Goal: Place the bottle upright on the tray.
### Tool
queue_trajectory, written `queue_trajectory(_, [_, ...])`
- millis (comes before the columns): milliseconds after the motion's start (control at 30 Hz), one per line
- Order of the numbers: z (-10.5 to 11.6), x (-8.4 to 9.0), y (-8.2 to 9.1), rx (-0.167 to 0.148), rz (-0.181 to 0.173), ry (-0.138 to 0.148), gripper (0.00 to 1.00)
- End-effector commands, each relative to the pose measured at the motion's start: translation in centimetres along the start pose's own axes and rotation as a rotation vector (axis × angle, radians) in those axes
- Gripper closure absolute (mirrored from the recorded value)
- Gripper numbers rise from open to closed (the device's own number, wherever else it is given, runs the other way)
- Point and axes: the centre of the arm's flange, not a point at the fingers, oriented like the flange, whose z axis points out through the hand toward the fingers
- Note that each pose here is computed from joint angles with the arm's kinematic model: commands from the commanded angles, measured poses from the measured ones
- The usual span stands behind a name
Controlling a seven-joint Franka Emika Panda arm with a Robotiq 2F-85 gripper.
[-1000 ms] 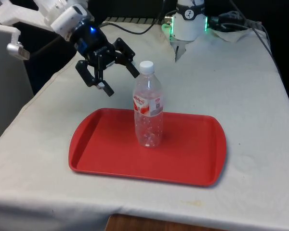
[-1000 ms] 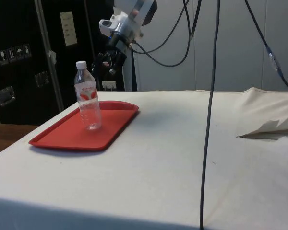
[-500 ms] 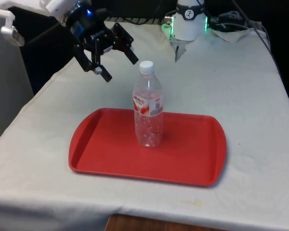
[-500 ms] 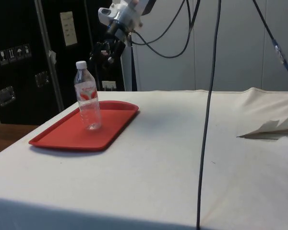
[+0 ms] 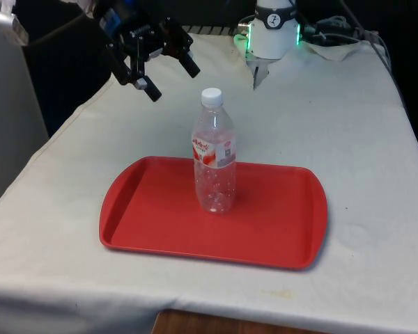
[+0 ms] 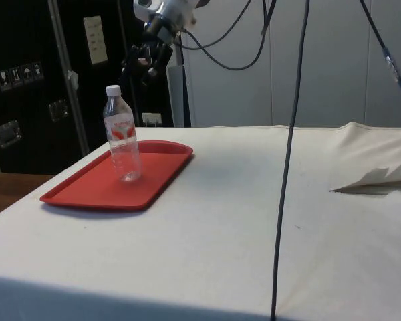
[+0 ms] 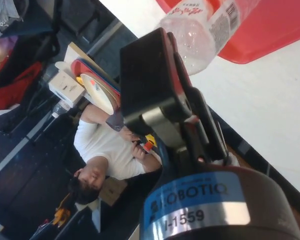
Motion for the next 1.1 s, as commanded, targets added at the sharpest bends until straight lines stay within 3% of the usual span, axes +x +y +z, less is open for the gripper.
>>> queue_trajectory(0, [-0.2, 0.3, 0.0, -0.001, -0.001, -0.017, 0.00])
queue_trajectory(33, [0.0, 0.0, 0.0, 0.000, 0.000, 0.000, 0.00])
queue_trajectory(67, [-0.4, 0.4, 0.0, -0.001, -0.002, -0.020, 0.00])
queue_trajectory(267, [-0.8, 1.6, -0.2, 0.000, -0.020, -0.039, 0.00])
queue_trajectory(300, [-0.7, 1.3, -0.2, 0.003, -0.019, -0.021, 0.00])
queue_trajectory(367, [-0.9, 2.1, -0.3, 0.001, -0.029, -0.049, 0.00])
queue_trajectory(867, [0.2, 3.6, -0.6, -0.003, -0.079, -0.125, 0.00])
queue_trajectory(900, [0.4, 3.5, -0.6, 0.012, -0.077, -0.109, 0.00])
queue_trajectory(933, [0.2, 3.7, -0.7, -0.002, -0.082, -0.129, 0.00])
queue_trajectory(1067, [0.1, 4.1, -0.6, -0.006, -0.093, -0.142, 0.00])
